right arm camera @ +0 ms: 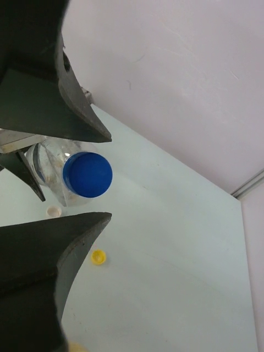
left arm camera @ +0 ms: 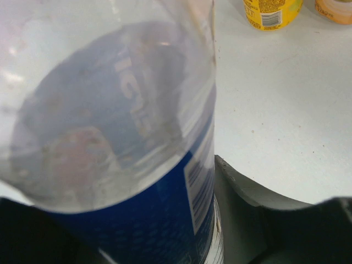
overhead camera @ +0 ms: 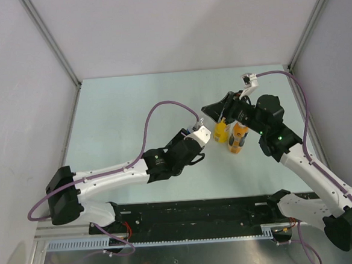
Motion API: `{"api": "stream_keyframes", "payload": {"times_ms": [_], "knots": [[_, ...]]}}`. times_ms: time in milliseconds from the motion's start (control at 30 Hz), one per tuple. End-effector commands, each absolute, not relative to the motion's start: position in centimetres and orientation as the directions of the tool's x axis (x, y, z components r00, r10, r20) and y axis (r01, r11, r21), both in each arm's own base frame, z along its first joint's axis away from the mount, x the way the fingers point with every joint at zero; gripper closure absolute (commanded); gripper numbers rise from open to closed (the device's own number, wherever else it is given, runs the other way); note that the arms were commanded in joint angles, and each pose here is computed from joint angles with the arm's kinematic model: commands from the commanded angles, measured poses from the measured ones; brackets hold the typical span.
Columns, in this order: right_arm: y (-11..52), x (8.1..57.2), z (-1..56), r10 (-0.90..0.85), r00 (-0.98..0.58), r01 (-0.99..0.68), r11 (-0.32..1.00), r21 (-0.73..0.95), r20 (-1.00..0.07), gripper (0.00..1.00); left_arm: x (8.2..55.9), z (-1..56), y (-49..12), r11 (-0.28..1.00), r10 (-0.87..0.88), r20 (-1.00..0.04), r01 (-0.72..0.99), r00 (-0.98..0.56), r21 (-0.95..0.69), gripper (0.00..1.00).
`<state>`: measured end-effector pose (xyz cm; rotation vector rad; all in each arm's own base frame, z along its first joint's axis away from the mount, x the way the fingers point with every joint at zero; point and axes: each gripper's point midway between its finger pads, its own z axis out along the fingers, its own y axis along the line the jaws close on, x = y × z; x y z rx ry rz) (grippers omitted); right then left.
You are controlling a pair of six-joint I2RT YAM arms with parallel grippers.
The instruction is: Unscrew the bottle caps
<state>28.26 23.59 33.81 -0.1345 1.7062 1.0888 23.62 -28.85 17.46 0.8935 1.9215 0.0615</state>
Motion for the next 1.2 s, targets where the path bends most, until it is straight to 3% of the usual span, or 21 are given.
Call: {"api": "stream_keyframes", "payload": {"times_ms": [0,200,400,933,1167], "knots": [[23.9,28.3,36.7,0.442,-0.39,-0.604,0.54,0.587,-0.808,0.48,24.1,19.5,-29.3,0.743,0.594,-0.773,0.518,-0.222,0.423,0.66],[24.2,28.3,36.2,0.433,-0.41,-0.599,0.536,0.595,-0.803,0.66,24.2,19.3,-29.2,0.743,0.607,-0.763,0.5,-0.222,0.445,0.68],[24.0,28.3,35.8,0.423,-0.409,-0.591,0.552,0.588,-0.808,0.97,24.1,18.9,-29.3,0.733,0.617,-0.755,0.511,-0.223,0.448,0.73],[23.8,27.0,37.1,0.402,-0.362,-0.653,0.535,0.536,-0.841,1.0,23.9,18.5,-30.2,0.715,0.624,-0.751,0.547,-0.218,0.435,0.74],[23.8,26.5,37.0,0.39,-0.345,-0.68,0.523,0.514,-0.853,1.0,23.3,19.7,-31.7,0.696,0.56,-0.805,0.639,-0.197,0.328,0.74]]}}
